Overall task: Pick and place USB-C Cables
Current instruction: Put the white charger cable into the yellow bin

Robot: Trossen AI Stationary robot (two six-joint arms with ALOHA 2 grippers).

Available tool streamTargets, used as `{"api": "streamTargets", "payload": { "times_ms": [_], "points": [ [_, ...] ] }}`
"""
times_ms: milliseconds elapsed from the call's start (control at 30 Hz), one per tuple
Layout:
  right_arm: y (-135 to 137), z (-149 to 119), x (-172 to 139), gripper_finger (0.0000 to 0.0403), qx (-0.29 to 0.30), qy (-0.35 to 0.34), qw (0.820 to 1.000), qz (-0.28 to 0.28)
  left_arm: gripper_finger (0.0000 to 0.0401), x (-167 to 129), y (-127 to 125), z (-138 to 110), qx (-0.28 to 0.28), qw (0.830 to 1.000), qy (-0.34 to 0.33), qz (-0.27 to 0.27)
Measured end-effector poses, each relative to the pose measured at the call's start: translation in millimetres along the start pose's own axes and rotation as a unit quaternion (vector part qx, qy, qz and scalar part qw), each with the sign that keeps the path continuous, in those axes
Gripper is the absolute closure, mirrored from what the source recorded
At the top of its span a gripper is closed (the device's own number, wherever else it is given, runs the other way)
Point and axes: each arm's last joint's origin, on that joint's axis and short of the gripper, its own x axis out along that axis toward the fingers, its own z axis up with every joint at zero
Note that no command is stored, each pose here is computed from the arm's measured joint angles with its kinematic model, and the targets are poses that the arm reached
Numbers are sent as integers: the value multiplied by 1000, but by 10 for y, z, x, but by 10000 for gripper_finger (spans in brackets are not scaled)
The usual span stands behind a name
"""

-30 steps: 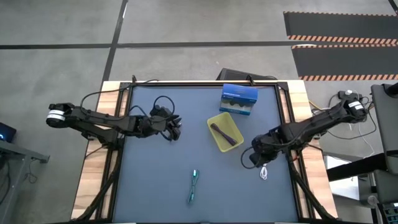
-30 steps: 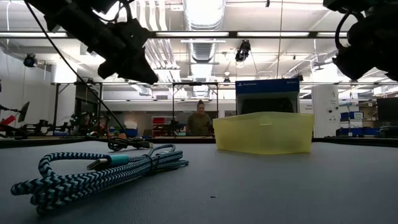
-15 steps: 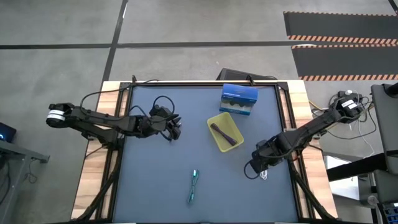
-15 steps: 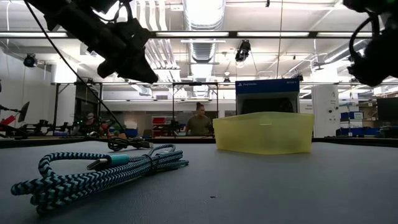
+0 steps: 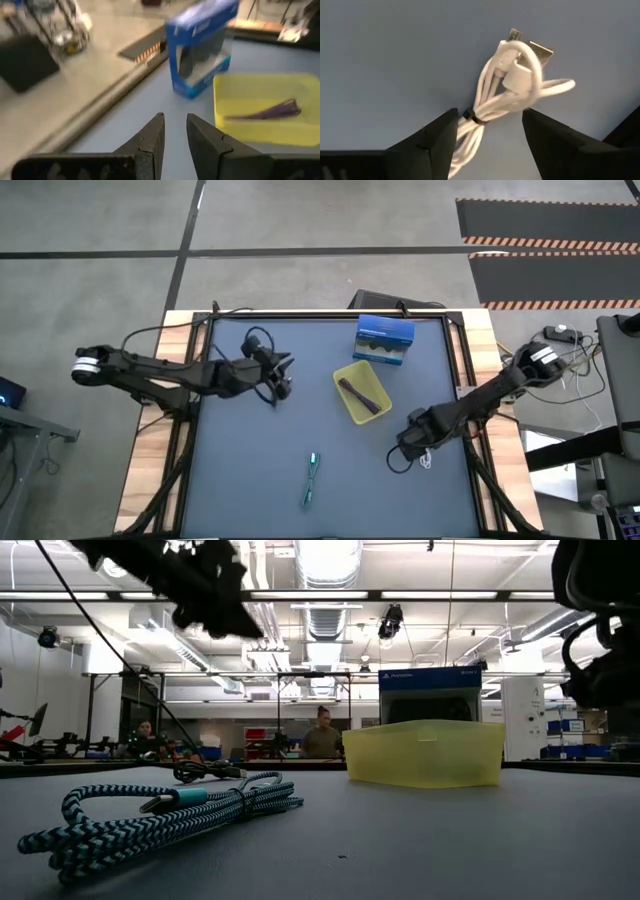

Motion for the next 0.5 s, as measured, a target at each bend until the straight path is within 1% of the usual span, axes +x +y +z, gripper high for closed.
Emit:
{"api": "streamTargets", "payload": {
  "times_ms": [133, 200, 333, 500],
  "points": [
    [34, 13, 57, 217, 1, 1, 1000, -8, 335, -109, 56, 226, 29, 999, -44, -3],
    [54, 18, 82, 234, 2, 1, 1000, -9, 335, -168, 96, 281, 25, 998, -59, -3],
    [81, 22, 105, 275, 8, 1, 1000, -6, 335, -234, 152, 236, 22, 998, -62, -4],
    [82, 21, 82, 338, 9, 1, 1000, 6, 335, -297, 214, 141, 22, 998, -59, -4]
  ]
}}
